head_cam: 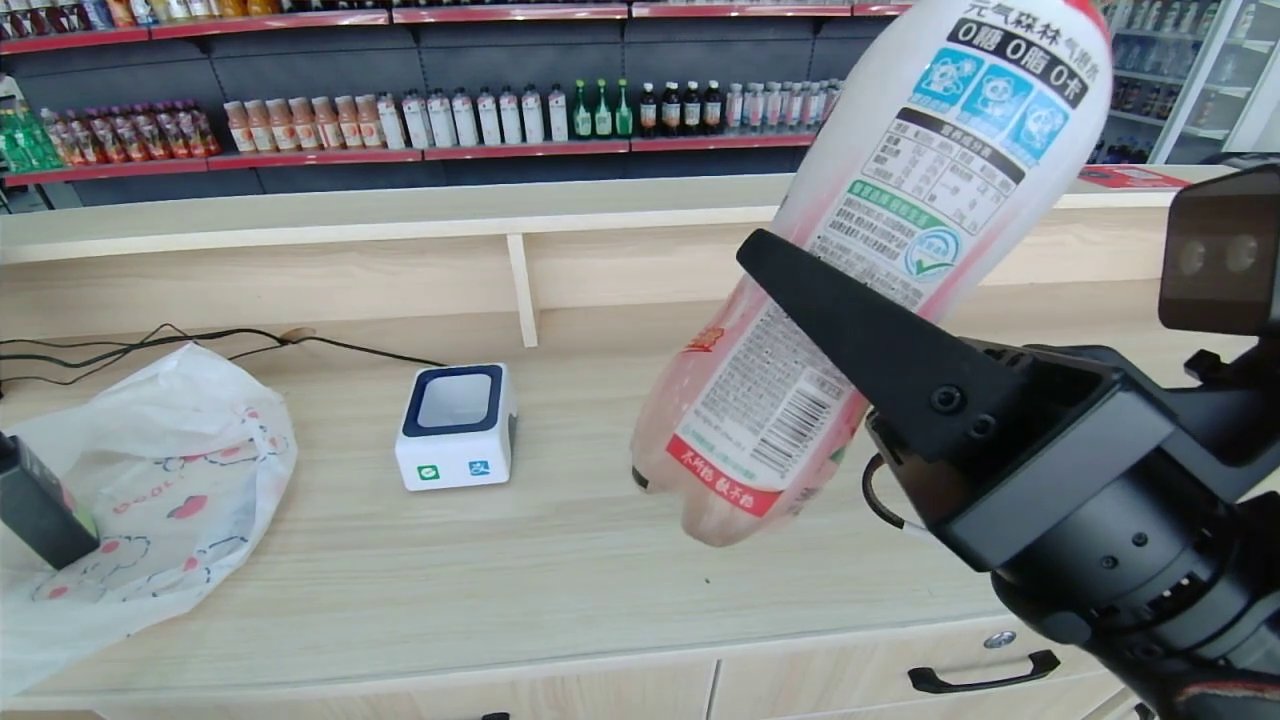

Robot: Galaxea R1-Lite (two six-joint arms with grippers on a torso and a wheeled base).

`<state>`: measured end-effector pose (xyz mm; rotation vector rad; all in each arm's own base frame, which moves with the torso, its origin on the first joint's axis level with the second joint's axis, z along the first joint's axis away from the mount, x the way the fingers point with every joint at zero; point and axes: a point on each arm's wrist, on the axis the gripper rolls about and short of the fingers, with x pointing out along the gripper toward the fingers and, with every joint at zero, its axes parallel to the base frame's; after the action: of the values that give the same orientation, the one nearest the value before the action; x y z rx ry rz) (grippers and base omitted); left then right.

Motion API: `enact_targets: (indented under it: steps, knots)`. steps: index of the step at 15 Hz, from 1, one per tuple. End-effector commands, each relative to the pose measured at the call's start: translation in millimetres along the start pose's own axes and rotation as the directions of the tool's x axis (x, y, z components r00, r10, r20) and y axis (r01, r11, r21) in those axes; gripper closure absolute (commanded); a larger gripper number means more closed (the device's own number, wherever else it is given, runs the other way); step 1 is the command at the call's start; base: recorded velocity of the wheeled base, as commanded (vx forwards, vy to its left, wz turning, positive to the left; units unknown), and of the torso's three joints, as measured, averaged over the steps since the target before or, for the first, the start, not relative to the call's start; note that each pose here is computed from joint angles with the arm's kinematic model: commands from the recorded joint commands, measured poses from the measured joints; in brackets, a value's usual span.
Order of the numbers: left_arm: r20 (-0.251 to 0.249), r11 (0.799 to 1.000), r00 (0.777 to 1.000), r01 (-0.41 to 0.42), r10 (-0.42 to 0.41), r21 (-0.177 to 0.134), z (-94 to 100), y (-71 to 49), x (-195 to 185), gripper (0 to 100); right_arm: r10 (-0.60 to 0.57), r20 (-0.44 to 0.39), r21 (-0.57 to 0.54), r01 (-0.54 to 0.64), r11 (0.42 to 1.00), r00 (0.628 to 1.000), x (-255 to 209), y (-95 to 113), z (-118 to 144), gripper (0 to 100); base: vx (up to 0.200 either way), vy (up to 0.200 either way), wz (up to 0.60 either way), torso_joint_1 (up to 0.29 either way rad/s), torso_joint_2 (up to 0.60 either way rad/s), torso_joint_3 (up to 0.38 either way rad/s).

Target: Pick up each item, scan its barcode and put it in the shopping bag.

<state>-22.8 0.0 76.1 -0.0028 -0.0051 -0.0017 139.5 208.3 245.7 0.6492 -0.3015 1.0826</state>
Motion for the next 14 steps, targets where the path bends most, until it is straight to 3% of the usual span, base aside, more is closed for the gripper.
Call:
enact_targets:
  steps: [1, 14]
  knots:
    - [0.001, 1.0, 1.0, 0.0, 0.0, 0.0, 0.1, 0.0, 0.0, 0, 0.009, -0.009, 0.006, -0.009, 1.0, 1.0, 3.5, 1.7, -4.8, 100, 0.0, 0.0, 0.0, 0.0, 0.0, 0.0]
    - [0.001, 1.0, 1.0, 0.0, 0.0, 0.0, 0.1, 0.0, 0.0, 0, 0.045, 0.019, -0.011, -0.045, 0.999, 0.999, 1.9, 12.8, 4.3, 100, 0.0, 0.0, 0.0, 0.0, 0.0, 0.0]
